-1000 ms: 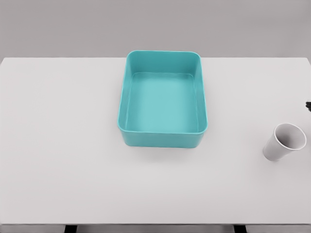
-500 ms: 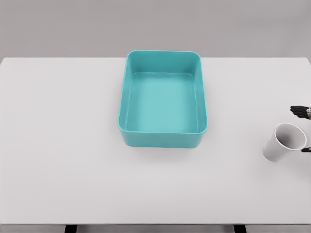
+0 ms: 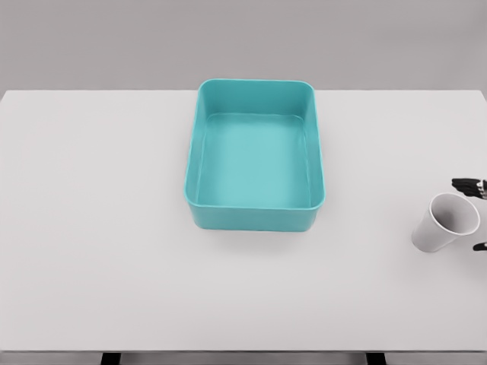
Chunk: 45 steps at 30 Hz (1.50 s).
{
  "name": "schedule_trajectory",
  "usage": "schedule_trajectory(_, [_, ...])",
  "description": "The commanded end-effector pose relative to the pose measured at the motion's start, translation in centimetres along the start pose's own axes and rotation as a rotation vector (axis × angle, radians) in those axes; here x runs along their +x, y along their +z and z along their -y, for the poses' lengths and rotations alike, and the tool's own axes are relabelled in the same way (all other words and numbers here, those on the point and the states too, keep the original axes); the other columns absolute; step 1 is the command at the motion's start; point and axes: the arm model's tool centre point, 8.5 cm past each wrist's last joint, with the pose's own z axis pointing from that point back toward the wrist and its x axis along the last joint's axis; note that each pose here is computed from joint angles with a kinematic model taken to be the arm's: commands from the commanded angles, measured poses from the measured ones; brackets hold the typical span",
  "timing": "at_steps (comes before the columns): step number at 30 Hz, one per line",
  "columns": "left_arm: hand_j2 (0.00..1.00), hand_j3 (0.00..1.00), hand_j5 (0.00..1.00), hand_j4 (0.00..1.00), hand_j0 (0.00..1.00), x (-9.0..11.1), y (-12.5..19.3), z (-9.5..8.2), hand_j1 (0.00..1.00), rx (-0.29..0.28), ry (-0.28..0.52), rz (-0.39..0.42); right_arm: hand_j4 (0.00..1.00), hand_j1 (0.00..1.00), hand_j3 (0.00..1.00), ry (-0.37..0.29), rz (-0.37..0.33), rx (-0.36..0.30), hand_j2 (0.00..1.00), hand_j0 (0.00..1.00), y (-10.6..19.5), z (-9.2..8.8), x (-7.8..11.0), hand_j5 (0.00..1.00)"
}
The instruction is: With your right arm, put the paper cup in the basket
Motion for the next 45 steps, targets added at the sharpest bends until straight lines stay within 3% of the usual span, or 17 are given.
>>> schedule_trajectory(1, [1.0,1.0,1.0,1.0,1.0,0.0,0.0,0.0,1.0,0.0,0.0,0.001,1.0,1.0,1.0,0.006,0.015,0.004,1.0,1.0,-0.1,0.2,0.7,1.0])
schedule_trajectory(6, [1.0,1.0,1.0,1.0,1.0,0.0,0.0,0.0,1.0,0.0,0.0,-0.001,1.0,1.0,1.0,0.01,0.006,0.011,1.0,1.0,0.3,0.2,0.7,1.0])
schedule_trajectory(15, [1.0,1.0,1.0,1.0,1.0,0.0,0.0,0.0,1.0,0.0,0.0,-0.001,1.0,1.0,1.0,0.036,0.061,0.052,1.0,1.0,-0.6,-0.1,2.7,1.0])
schedule_trajectory(45, [1.0,1.0,1.0,1.0,1.0,0.0,0.0,0.0,1.0,0.0,0.0,-0.001,1.0,1.0,1.0,0.043,0.113,0.101,1.0,1.0,-1.6,-1.4,4.3,1.0])
